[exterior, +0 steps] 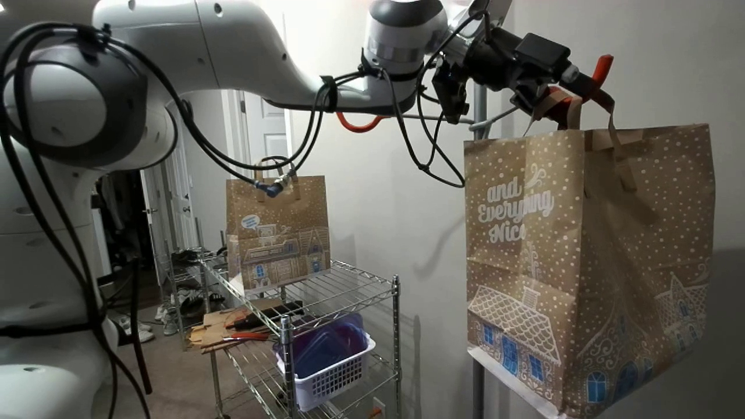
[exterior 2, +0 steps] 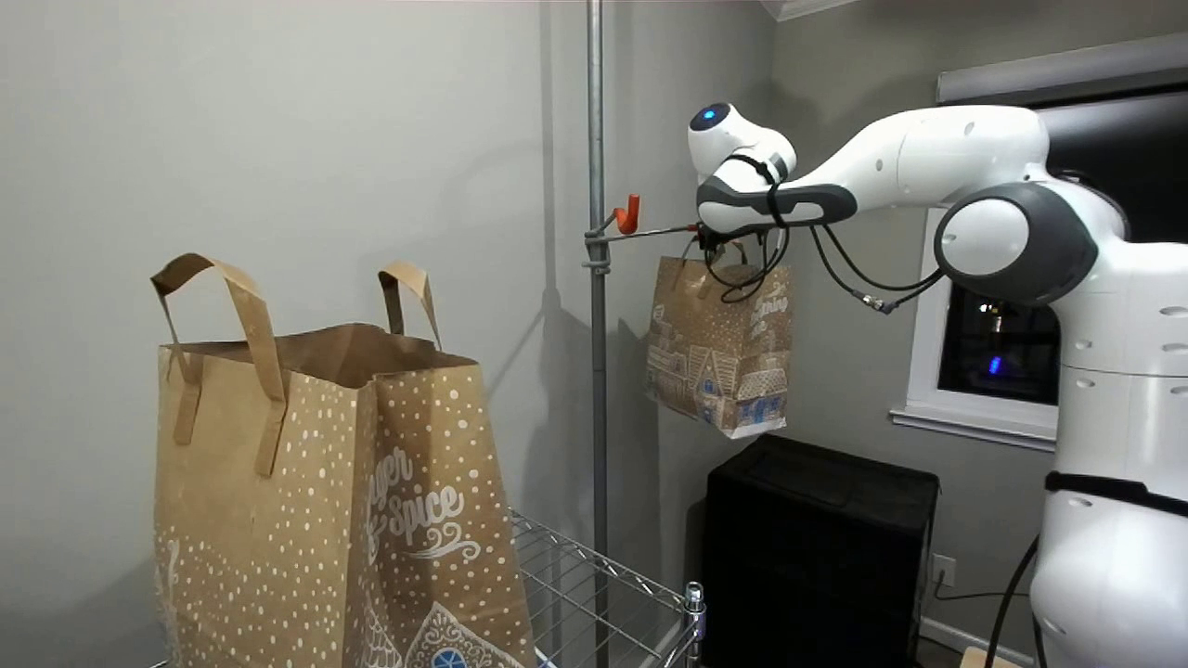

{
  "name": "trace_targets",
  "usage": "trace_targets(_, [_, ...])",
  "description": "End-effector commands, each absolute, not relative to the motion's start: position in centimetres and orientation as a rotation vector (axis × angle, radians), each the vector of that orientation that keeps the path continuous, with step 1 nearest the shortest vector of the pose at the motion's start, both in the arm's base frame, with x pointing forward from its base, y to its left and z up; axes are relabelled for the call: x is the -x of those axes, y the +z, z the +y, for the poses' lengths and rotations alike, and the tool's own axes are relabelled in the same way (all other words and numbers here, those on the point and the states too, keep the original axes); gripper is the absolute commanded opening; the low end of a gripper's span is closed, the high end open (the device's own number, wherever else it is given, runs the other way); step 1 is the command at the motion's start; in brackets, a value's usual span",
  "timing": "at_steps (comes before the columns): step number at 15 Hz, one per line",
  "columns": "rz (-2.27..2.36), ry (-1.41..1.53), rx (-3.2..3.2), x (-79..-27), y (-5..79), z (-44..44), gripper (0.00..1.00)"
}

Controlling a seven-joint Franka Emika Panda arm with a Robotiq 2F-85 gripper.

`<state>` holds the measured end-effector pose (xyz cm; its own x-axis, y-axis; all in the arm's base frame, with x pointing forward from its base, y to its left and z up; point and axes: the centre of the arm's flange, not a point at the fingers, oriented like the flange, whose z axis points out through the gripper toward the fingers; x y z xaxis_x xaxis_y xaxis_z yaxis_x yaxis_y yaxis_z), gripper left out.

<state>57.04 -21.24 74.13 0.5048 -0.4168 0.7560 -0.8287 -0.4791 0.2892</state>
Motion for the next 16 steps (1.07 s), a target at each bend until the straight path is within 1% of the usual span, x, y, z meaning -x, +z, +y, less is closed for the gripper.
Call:
trace_targets(1, [-0.922,0.826,-2.031,-57.1,73.6,-21.9,1.0])
trace_targets(5, [-0.831,0.811,-2.011,-57.1,73.1,-22.6,1.0])
trace_targets(11, [-0.468,0.847,-2.102,-56.2,72.3,-23.4,1.0])
trace_targets(16, [-0.305,0.88,-2.066,-55.5,72.4,-24.7,1.0])
